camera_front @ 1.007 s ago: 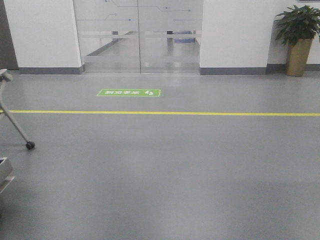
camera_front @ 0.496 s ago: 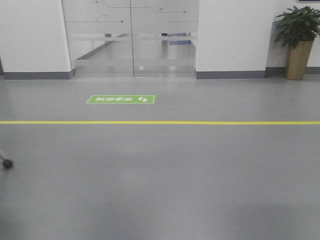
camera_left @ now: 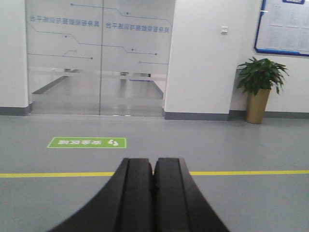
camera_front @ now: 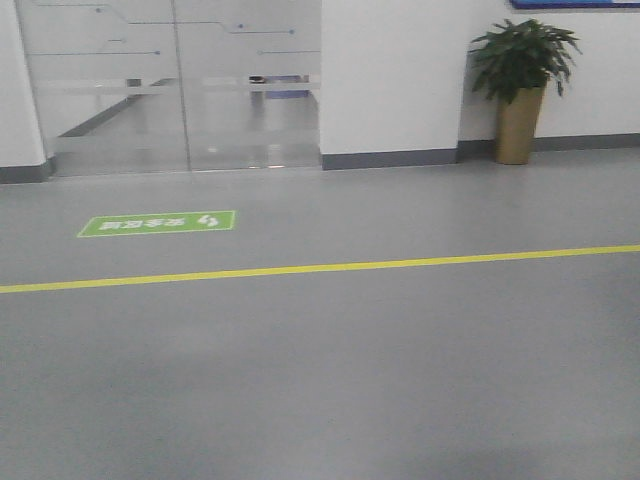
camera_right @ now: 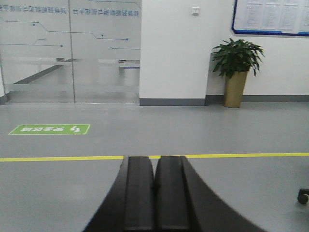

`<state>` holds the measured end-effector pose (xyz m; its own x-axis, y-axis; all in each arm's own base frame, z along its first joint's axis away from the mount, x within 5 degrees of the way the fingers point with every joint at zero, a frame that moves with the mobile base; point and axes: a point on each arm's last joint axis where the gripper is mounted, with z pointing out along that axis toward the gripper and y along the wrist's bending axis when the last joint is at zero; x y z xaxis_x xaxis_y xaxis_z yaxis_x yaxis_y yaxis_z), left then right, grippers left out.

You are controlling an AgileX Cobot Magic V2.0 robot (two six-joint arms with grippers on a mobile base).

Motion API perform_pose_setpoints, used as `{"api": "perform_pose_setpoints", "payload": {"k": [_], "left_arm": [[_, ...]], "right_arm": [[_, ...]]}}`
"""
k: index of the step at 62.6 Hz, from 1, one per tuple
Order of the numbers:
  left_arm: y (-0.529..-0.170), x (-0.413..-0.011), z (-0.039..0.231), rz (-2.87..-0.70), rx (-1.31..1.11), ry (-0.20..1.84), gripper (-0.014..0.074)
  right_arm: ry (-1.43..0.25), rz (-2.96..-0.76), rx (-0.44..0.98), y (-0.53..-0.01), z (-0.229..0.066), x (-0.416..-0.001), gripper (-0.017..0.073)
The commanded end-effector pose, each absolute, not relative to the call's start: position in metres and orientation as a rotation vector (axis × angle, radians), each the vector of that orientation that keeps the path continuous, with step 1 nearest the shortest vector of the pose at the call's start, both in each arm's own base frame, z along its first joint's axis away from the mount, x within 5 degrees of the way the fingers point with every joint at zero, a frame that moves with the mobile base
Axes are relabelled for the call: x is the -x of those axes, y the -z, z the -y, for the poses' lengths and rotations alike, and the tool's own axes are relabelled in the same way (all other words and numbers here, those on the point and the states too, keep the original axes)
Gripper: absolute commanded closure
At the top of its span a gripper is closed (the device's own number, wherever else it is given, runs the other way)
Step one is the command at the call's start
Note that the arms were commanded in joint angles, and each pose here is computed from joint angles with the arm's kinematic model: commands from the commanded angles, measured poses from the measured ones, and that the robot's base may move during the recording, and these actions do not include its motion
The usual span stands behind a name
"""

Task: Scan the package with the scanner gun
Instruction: 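Turn the base toward the red-framed table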

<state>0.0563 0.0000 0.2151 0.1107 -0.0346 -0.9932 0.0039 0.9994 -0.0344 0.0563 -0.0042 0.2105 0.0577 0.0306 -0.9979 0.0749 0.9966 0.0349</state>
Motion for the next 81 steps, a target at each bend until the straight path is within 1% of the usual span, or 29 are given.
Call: {"api": "perform_pose_setpoints", "payload": {"k": [1, 81], "left_arm": [[-0.2169, -0.0557, -0.0002, -1.442, 0.027, 0.024, 0.0685], [-0.2169, -0.0557, -0.0002, -1.442, 0.027, 0.024, 0.0685]], "right_arm": [[0.037, -1.495, -0.091, -0.2119, 0.0046, -0.0561, 0.0727], [0.037, -1.495, -0.091, -0.2119, 0.0046, -0.0561, 0.0727]]}}
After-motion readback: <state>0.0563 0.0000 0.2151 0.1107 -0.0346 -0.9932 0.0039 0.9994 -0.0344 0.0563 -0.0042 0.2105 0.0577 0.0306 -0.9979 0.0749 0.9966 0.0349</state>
